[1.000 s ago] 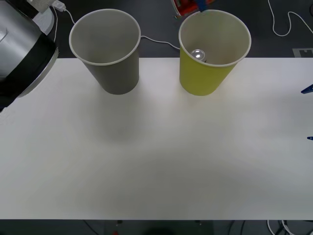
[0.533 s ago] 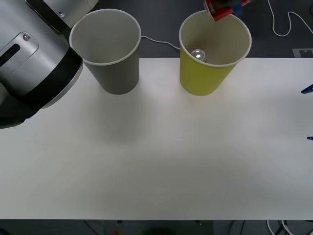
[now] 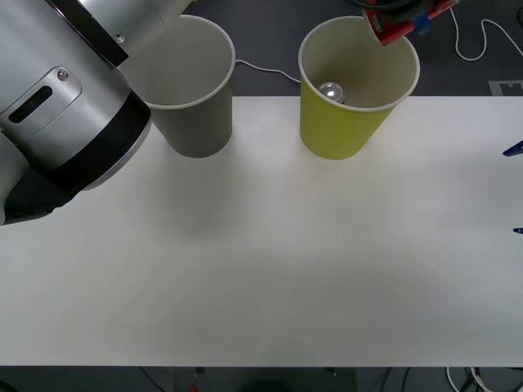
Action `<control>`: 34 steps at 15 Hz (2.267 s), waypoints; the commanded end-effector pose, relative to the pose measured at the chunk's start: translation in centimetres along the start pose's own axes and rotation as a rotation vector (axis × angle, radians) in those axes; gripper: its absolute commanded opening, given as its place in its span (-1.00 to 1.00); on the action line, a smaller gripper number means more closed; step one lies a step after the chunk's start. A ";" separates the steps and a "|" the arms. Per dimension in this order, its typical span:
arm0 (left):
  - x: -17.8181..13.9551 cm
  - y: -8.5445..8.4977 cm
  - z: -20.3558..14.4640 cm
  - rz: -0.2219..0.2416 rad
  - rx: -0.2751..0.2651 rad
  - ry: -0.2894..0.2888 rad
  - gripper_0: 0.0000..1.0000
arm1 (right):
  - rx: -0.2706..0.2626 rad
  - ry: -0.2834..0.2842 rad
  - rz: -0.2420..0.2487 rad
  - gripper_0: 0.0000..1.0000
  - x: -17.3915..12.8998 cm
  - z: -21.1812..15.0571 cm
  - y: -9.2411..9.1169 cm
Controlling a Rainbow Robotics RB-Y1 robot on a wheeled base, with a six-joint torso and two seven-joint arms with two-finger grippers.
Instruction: Put the can into the green bin and the plastic bottle into the gray bin
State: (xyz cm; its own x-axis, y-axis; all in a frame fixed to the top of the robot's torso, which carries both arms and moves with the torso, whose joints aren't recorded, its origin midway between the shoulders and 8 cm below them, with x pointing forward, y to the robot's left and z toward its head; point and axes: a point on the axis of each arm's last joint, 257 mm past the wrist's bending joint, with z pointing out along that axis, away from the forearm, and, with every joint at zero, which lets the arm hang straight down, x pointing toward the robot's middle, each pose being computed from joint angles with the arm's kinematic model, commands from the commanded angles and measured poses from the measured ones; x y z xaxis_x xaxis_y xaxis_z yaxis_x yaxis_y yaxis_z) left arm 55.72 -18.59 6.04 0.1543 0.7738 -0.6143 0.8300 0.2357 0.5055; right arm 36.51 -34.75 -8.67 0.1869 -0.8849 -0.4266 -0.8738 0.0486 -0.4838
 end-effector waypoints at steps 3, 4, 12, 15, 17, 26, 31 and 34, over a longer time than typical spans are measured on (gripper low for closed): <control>1.4 0.1 0.3 -0.019 0.022 0.023 -1.00 | 0.000 0.000 0.000 1.00 0.0 0.0 0.0; 1.4 0.2 0.3 -0.017 0.020 0.024 -0.98 | 0.000 0.000 0.000 1.00 0.0 0.0 0.0; 2.2 0.8 -0.1 0.012 0.016 0.040 1.00 | 0.000 0.000 0.000 1.00 0.0 0.0 0.0; 3.4 1.4 -1.6 0.027 0.025 0.078 1.00 | 0.000 0.000 0.000 1.00 0.0 0.0 0.0; 4.4 1.3 -3.2 0.047 0.049 0.115 1.00 | 0.000 0.000 0.000 1.00 0.0 0.0 0.0; 9.9 1.9 -12.4 0.146 0.114 0.162 1.00 | 0.000 0.000 0.000 1.00 0.0 0.0 0.0; 16.6 -1.6 -16.0 0.162 0.165 0.135 1.00 | 0.000 0.000 0.000 1.00 0.0 0.0 0.0; 20.1 -4.1 -18.6 0.146 0.217 0.130 1.00 | 0.000 0.000 0.000 1.00 0.0 0.0 0.0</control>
State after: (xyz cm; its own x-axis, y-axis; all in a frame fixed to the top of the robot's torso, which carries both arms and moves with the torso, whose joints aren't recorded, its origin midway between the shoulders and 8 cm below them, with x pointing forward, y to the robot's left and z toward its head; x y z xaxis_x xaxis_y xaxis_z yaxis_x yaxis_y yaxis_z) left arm 46.12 6.08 3.40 0.2290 0.8655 -0.4454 0.8928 -0.0044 0.4505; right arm 36.51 -34.75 -8.67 0.1870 -0.8849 -0.4266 -0.8738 0.0486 -0.4838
